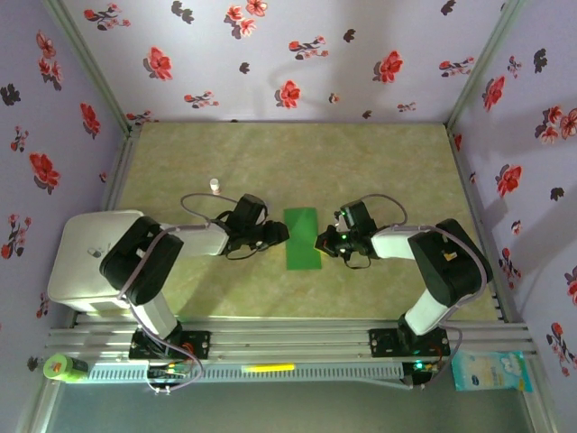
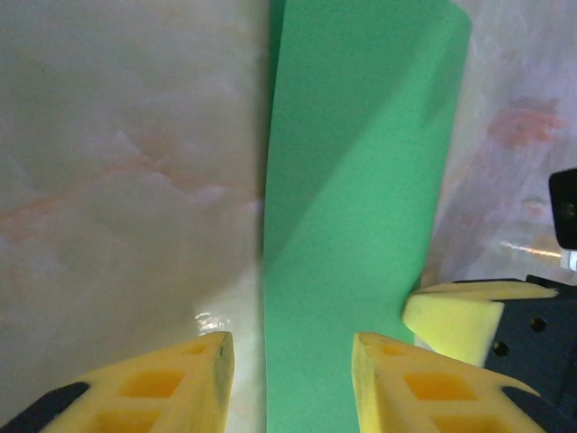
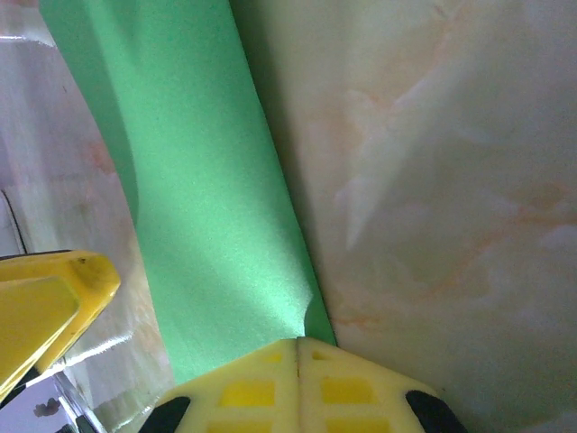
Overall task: Fold a paper plane with a square sheet of paper (pick it up from the middle)
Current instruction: Third fold the triangle at the center of the table.
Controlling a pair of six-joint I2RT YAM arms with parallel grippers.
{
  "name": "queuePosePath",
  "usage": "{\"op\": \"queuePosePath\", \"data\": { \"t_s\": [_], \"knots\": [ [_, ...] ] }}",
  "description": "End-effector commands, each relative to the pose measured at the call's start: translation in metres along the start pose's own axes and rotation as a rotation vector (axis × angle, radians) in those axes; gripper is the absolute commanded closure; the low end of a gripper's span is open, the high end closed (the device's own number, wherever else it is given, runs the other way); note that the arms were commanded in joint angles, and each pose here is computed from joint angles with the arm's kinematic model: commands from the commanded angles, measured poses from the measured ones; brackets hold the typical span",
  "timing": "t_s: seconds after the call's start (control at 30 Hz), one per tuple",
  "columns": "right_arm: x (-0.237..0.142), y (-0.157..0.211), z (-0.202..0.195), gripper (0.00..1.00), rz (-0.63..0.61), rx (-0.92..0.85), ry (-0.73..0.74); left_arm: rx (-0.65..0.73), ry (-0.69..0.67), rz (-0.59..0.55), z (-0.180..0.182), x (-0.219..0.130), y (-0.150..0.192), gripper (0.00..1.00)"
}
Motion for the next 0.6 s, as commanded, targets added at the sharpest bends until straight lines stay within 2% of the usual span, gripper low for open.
{"op": "queuePosePath", "data": {
  "t_s": [0.0,0.57],
  "knots": [
    [0.002,0.008,-0.045,0.97,0.005,0.079,0.149,-0.009,0.027,-0.003,-0.01,0.006,-0.005,0.61],
    [-0.001,0.011,-0.054,0.95,0.011,0.055,0.194,-0.048,0.044,0.021,-0.008,0.017,-0.001,0.7]
  ]
}}
Point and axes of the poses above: each hand's point on the last joint's axis, 136 mm out from that joint toward the fingers, its own x axis out along the fingers, its own z axis along the line the jaws close on, y = z × x, the point moved 1 cm from there along -x, back along the fingers, and after that the axes turned 13 degrees about x, right-handed, at the moved point
